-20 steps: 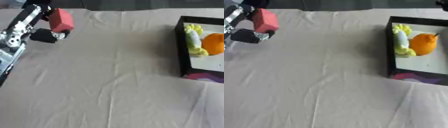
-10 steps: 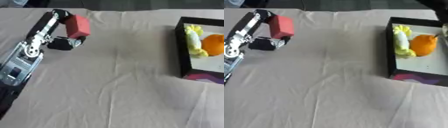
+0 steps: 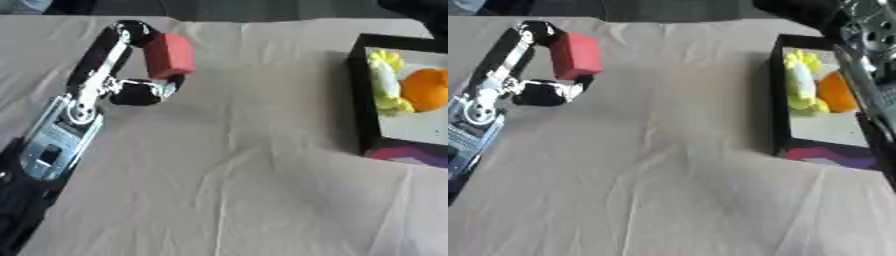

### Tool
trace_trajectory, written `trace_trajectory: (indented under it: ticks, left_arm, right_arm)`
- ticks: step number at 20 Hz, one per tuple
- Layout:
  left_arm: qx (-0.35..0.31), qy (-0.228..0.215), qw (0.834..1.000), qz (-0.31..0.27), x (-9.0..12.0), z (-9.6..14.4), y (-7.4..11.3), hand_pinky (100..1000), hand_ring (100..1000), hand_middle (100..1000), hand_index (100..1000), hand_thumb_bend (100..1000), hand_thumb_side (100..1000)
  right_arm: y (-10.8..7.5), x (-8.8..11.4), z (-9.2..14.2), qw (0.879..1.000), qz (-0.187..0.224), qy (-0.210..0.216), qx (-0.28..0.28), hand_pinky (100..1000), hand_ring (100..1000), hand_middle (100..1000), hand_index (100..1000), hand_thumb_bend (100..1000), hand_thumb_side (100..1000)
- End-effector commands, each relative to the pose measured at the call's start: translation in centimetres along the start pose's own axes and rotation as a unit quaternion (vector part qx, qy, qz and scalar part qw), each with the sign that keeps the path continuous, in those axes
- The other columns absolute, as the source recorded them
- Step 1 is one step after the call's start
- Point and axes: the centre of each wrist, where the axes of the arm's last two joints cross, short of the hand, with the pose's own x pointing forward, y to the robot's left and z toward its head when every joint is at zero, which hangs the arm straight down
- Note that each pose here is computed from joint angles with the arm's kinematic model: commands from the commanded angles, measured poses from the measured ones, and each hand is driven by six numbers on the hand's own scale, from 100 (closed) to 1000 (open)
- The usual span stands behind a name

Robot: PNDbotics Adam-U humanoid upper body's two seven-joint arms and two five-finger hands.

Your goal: Pick up the objects with one hand, pass them to the other hand, and then place them into the box on the other side of the table.

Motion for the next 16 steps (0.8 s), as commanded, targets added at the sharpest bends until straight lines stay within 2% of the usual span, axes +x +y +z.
trace_trajectory:
  ticks: [1, 3, 4, 5, 16]
  left_arm:
    - [0.014, -0.02, 1.0, -0.01, 0.7, -0.4, 0.0, 768, 691, 552, 516, 125, 100]
    - [0.019, -0.026, 0.999, -0.007, 0.8, -0.4, -0.3, 766, 689, 552, 516, 122, 100]
    - [0.022, -0.029, 0.999, -0.007, 0.9, -0.5, -0.4, 765, 686, 552, 516, 135, 100]
    - [0.026, -0.033, 0.999, -0.006, 1.1, -0.5, -0.5, 765, 686, 552, 517, 118, 100]
    - [0.044, -0.064, 0.997, -0.002, 1.8, -0.6, -1.7, 760, 678, 547, 515, 109, 100]
  right_arm:
    - [0.7, 1.6, -0.8, 0.999, 0.018, -0.026, 0.022, 953, 882, 833, 901, 284, 645]
    - [1.4, 2.0, -1.3, 0.999, 0.022, -0.034, 0.035, 953, 883, 834, 901, 285, 645]
    - [1.8, 2.2, -1.5, 0.998, 0.023, -0.036, 0.041, 953, 883, 833, 901, 339, 615]
    - [2.1, 2.3, -1.7, 0.998, 0.024, -0.039, 0.048, 953, 884, 835, 902, 287, 647]
    - [5.4, 2.2, -3.4, 0.993, 0.041, -0.039, 0.106, 953, 886, 835, 903, 303, 623]
